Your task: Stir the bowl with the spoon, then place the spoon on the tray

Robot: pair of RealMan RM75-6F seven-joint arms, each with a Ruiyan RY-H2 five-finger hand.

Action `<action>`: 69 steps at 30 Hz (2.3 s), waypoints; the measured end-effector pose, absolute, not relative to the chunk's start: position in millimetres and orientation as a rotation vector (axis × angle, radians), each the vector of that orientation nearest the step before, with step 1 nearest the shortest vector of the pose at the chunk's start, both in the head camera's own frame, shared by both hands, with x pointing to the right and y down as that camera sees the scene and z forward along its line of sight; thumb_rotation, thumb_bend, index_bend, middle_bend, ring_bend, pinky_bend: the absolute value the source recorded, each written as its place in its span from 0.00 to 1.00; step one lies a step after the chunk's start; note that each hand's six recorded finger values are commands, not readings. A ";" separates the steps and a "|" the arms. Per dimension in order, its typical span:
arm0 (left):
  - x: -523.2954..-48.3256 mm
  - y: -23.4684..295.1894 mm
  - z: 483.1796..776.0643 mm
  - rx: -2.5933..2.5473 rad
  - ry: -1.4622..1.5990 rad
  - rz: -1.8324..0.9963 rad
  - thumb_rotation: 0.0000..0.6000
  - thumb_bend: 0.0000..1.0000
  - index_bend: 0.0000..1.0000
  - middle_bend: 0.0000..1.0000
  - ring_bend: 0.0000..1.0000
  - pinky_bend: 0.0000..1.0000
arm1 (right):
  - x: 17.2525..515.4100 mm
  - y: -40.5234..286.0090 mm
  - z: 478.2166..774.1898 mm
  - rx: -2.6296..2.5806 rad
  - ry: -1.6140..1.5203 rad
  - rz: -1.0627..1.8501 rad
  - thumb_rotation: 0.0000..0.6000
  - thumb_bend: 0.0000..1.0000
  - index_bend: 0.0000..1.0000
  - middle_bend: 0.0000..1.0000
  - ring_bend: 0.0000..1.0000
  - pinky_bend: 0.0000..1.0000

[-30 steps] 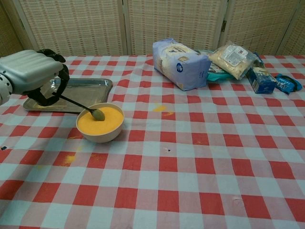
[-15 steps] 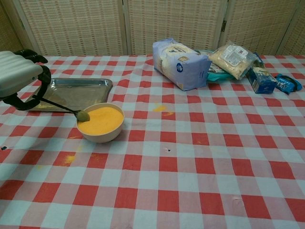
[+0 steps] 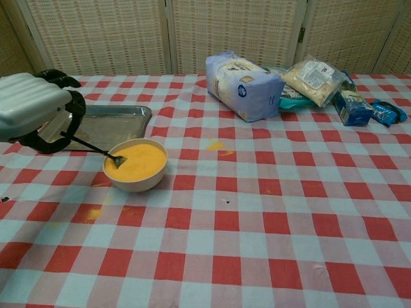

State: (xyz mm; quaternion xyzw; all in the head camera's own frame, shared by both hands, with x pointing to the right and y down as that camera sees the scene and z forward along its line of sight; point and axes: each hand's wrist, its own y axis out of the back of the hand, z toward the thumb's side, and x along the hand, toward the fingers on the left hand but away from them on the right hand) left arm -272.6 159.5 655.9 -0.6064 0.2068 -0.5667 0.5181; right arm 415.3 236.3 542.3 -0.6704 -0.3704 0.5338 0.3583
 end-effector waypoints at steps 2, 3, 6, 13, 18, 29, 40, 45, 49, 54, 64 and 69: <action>-268.6 160.0 655.1 -1.488 0.514 -1.356 1.00 0.83 0.78 0.29 0.07 0.00 | 415.7 236.1 542.5 -1.730 -0.957 1.379 1.00 0.06 0.00 0.00 0.00 0.00; -266.8 160.2 654.6 -1.503 0.523 -1.354 1.00 0.83 0.78 0.29 0.07 0.00 | 415.7 236.1 542.8 -1.731 -0.956 1.380 1.00 0.06 0.00 0.00 0.00 0.00; -260.6 158.6 651.3 -1.539 0.552 -1.343 1.00 0.83 0.78 0.29 0.07 0.00 | 415.0 236.2 544.1 -1.735 -0.949 1.382 1.00 0.06 0.00 0.00 0.00 0.00; -250.9 149.7 641.4 -1.532 0.596 -1.306 1.00 0.83 0.78 0.29 0.07 0.00 | 414.9 236.1 544.0 -1.739 -0.949 1.381 1.00 0.06 0.00 0.00 0.00 0.00; -252.1 144.7 639.3 -1.525 0.622 -1.312 1.00 0.83 0.78 0.29 0.07 0.00 | 415.7 236.1 542.7 -1.739 -0.953 1.378 1.00 0.06 0.00 0.00 0.00 0.00; -250.4 138.9 630.9 -1.532 0.653 -1.301 1.00 0.83 0.78 0.30 0.07 0.00 | 415.4 236.6 542.3 -1.744 -0.951 1.375 1.00 0.06 0.00 0.00 0.00 0.00; -242.1 145.2 630.1 -1.546 0.635 -1.282 1.00 0.83 0.78 0.30 0.07 0.00 | 414.9 237.3 539.4 -1.745 -0.955 1.363 1.00 0.06 0.00 0.00 0.00 0.00; -239.4 150.0 636.6 -1.538 0.609 -1.279 1.00 0.83 0.78 0.30 0.07 0.00 | 415.1 237.7 538.4 -1.744 -0.957 1.361 1.00 0.06 0.00 0.00 0.00 0.00; -239.9 152.1 643.5 -1.502 0.581 -1.277 1.00 0.83 0.78 0.30 0.07 0.00 | 416.3 237.6 537.7 -1.741 -0.961 1.362 1.00 0.06 0.00 0.00 0.00 0.00; -245.1 157.4 648.5 -1.482 0.544 -1.284 1.00 0.83 0.78 0.30 0.07 0.00 | 416.9 237.3 537.0 -1.738 -0.964 1.361 1.00 0.06 0.00 0.00 0.00 0.00; -263.2 158.7 650.6 -1.383 0.486 -1.286 1.00 0.83 0.78 0.30 0.08 0.00 | 413.3 239.5 538.4 -1.756 -0.949 1.359 1.00 0.06 0.00 0.00 0.00 0.00; -271.7 158.4 651.8 -1.362 0.468 -1.295 1.00 0.83 0.78 0.30 0.08 0.00 | 413.2 239.7 539.8 -1.764 -0.943 1.364 1.00 0.06 0.00 0.00 0.00 0.00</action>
